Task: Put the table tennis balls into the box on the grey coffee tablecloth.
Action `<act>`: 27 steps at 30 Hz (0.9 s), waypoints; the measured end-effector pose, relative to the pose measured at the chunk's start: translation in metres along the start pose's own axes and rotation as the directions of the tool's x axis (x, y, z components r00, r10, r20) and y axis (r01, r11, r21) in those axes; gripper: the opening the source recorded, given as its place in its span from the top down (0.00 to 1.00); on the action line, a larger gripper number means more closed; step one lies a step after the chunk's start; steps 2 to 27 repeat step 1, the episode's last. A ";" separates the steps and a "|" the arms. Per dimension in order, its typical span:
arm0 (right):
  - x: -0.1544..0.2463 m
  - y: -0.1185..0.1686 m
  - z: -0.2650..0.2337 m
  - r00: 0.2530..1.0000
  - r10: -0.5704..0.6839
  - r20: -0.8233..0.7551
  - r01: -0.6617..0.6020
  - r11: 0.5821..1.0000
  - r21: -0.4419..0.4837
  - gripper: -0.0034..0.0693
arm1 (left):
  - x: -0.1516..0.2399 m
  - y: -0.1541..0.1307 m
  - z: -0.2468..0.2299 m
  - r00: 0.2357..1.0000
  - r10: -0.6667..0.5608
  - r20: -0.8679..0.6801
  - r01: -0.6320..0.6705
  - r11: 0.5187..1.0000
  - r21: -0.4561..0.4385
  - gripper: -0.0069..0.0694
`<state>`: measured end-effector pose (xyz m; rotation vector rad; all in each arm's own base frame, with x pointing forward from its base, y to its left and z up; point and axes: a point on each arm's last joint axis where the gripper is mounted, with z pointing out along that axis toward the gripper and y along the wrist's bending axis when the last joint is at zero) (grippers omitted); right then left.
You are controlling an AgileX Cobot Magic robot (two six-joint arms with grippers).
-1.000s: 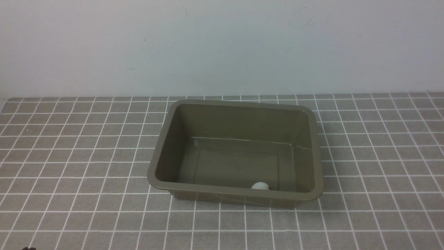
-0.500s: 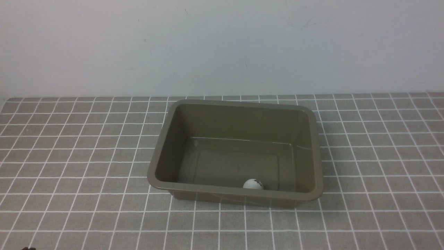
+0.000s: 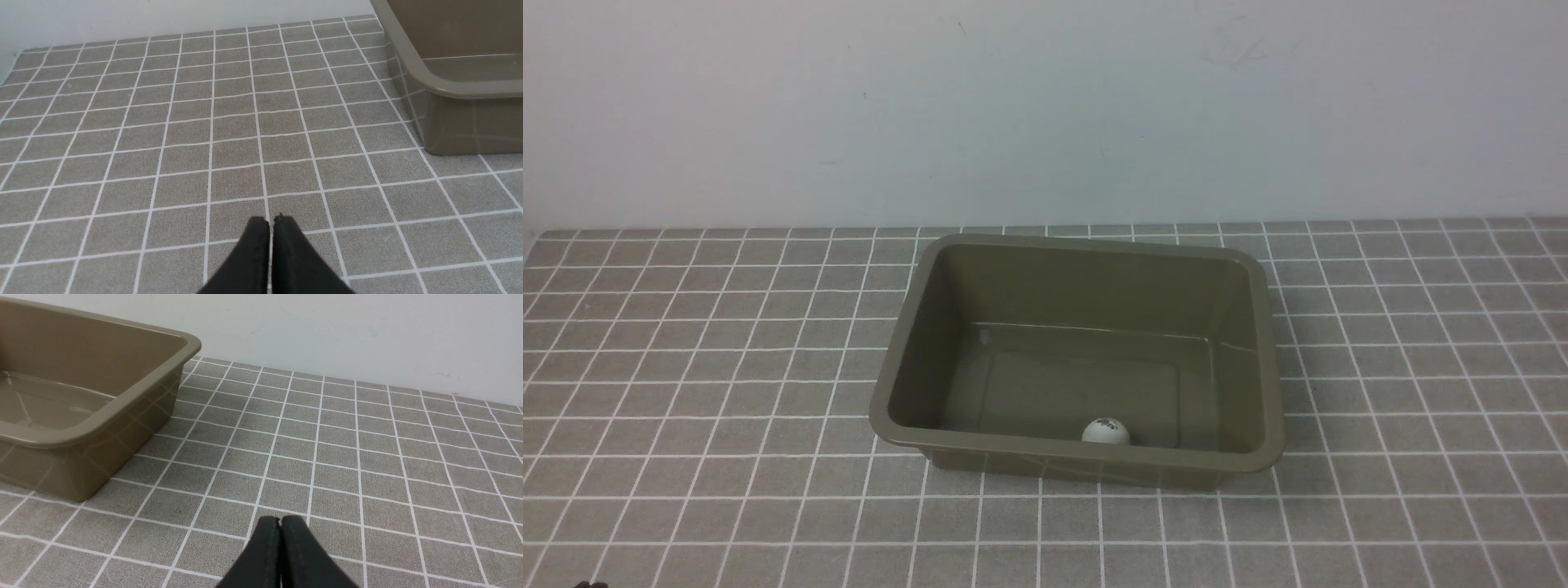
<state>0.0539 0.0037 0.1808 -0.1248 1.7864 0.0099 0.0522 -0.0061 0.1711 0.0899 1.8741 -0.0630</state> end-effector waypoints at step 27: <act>0.000 0.000 0.000 1.000 0.000 0.000 0.000 1.000 0.000 0.97 | 0.000 0.000 0.000 1.000 0.000 0.000 0.000 1.000 0.000 0.92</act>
